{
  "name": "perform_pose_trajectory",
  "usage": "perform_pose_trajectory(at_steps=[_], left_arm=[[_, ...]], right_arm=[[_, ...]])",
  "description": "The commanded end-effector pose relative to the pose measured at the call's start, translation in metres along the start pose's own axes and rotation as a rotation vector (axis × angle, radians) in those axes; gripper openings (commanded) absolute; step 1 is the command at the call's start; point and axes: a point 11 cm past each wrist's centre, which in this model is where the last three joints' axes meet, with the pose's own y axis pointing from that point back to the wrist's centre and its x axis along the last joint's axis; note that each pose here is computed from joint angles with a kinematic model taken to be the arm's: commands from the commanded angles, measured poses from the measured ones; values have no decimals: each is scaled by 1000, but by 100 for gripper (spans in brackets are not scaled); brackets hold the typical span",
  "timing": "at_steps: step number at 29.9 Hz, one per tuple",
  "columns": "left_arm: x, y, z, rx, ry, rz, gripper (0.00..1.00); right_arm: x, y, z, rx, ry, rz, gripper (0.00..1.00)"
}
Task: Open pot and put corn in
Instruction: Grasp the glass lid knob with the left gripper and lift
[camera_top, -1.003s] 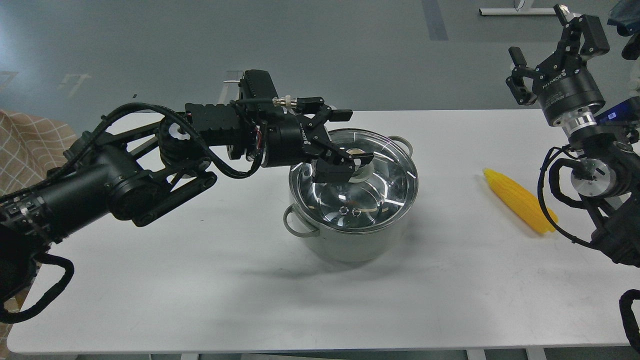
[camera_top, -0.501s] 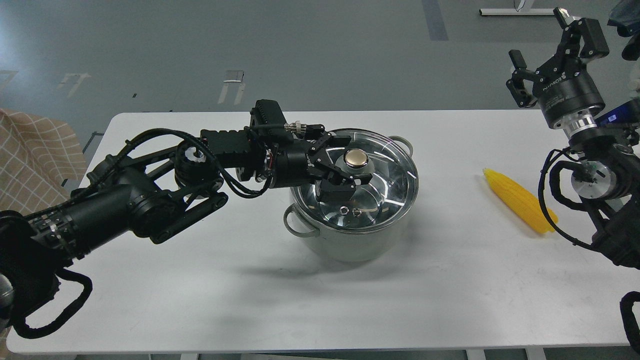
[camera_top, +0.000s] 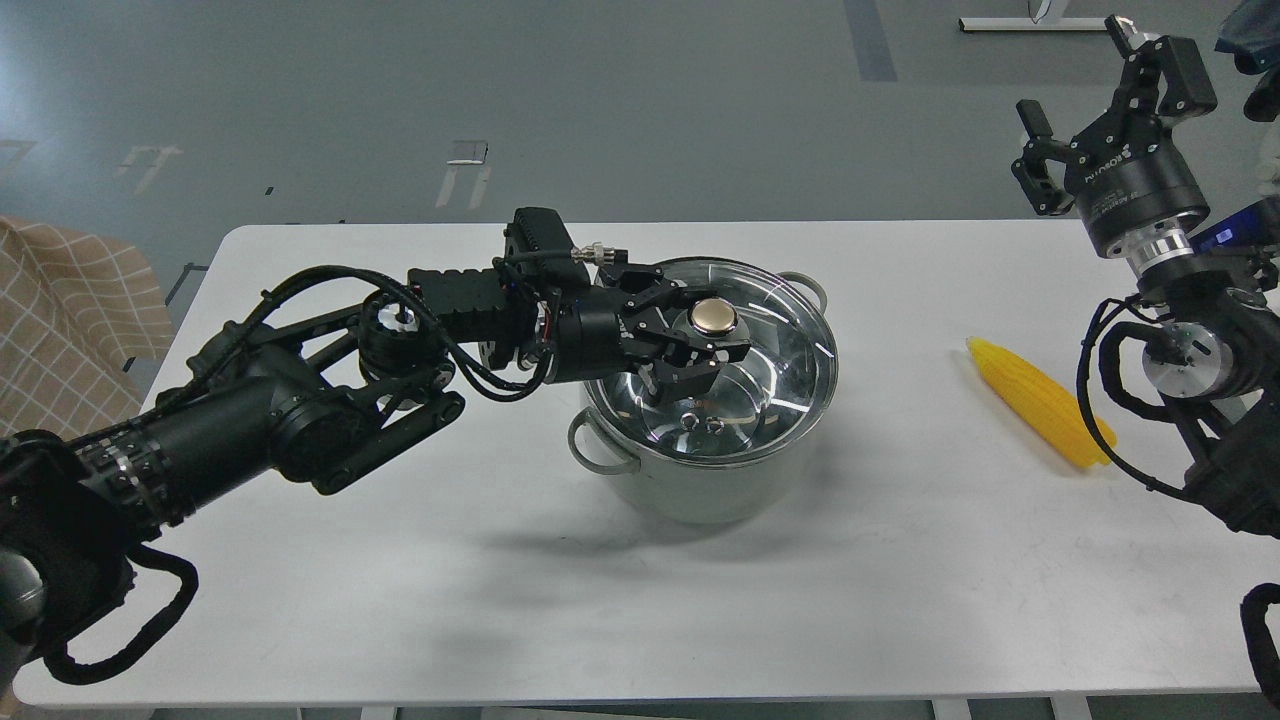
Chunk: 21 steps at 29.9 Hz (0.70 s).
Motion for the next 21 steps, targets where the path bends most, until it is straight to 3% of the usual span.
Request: perform_pose_trajectory(at_steps=[1,2,3,4,7,12,17,21], left_arm=[[1,-1,0,-1,-2,1,62],[1,-1,0,-1,-2,1,55],[0,-1,0,2,-1,-1,38],[0,-1,0,0,-1,0,30],[2,-1,-1,2,-1,4,19],[10,0,-3,5,-14,16,16],[42,3,-10,15,-51,64,17],[83,33,-32,63,-59,123,18]], right_arm=[[1,2,3,-6,-1,3,99],[1,3,3,-7,-1,4,99],[2,4,3,-7,-2,6,99],[2,4,4,-9,-1,5,99],[4,7,5,-13,-2,7,99],[2,8,6,-13,-4,3,99],[4,10,8,-18,-5,7,99],[4,10,8,-18,-4,6,99]])
